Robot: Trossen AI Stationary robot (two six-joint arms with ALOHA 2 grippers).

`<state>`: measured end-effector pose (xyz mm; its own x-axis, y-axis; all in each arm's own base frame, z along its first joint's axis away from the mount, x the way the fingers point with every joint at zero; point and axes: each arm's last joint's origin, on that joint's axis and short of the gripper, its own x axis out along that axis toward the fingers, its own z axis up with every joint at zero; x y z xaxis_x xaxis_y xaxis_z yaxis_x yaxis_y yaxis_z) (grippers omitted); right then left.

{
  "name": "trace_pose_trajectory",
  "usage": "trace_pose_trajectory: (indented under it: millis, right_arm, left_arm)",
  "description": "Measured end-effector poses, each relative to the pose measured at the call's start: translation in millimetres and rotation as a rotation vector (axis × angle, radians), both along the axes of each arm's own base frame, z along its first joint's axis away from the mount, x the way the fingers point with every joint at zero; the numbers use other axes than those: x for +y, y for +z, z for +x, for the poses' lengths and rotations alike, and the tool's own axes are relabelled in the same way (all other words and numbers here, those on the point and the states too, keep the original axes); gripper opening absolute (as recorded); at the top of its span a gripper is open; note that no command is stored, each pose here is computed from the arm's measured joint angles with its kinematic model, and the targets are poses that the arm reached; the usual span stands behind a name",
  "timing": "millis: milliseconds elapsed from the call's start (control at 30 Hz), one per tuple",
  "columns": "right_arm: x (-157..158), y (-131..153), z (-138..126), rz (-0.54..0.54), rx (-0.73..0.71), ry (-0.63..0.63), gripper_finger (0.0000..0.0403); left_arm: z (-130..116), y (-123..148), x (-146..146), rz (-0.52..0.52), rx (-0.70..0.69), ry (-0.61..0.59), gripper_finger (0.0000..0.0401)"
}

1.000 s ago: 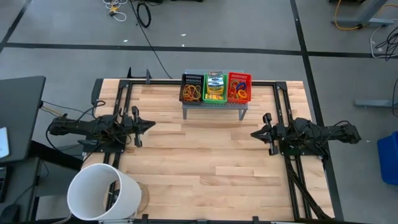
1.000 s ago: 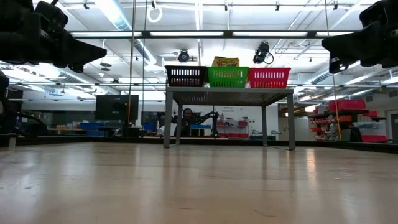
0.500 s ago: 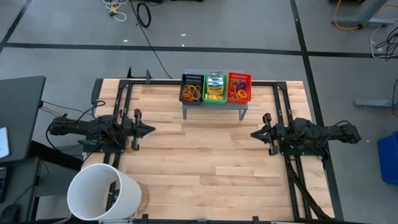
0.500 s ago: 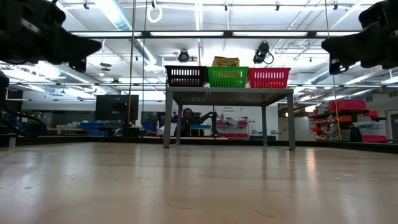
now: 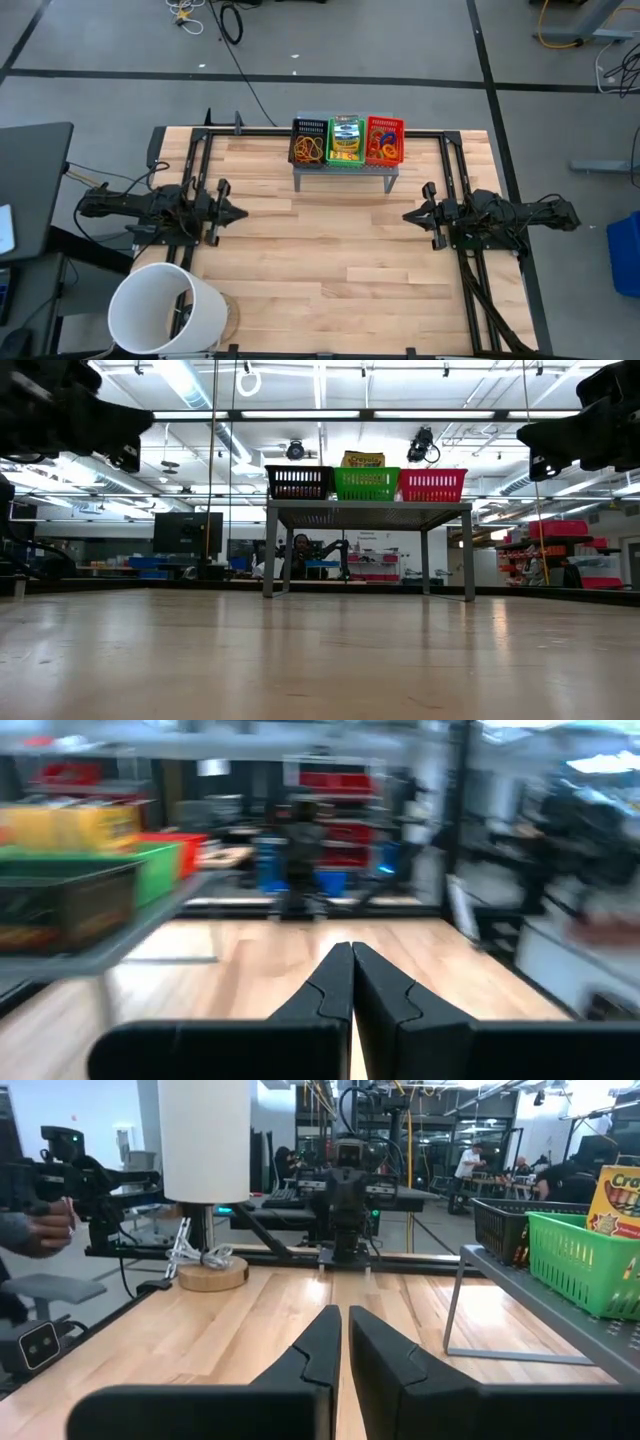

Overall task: Pick & Place Office Desk Supplies
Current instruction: Return to Home Position

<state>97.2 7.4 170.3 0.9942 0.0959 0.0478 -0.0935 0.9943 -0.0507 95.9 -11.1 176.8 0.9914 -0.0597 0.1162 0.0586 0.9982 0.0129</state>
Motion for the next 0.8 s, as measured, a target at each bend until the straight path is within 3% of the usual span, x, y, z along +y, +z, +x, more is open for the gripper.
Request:
trace_pose_trajectory:
  millis: [100, 267, 800]
  right_arm:
    - [0.0, 0.0, 0.0, 0.000, 0.000, 0.000, 0.0034]
    - [0.0, 0.0, 0.0, 0.000, 0.000, 0.000, 0.0034]
    - [0.0, 0.0, 0.0, 0.000, 0.000, 0.000, 0.0034]
  left_arm:
    - [0.0, 0.0, 3.7, -0.062, 0.001, 0.118, 0.0005]
    - [-0.2, -0.3, 6.1, -0.065, 0.003, 0.204, 0.0005]
    - [-0.2, -0.3, 6.2, -0.049, 0.004, 0.207, 0.0005]
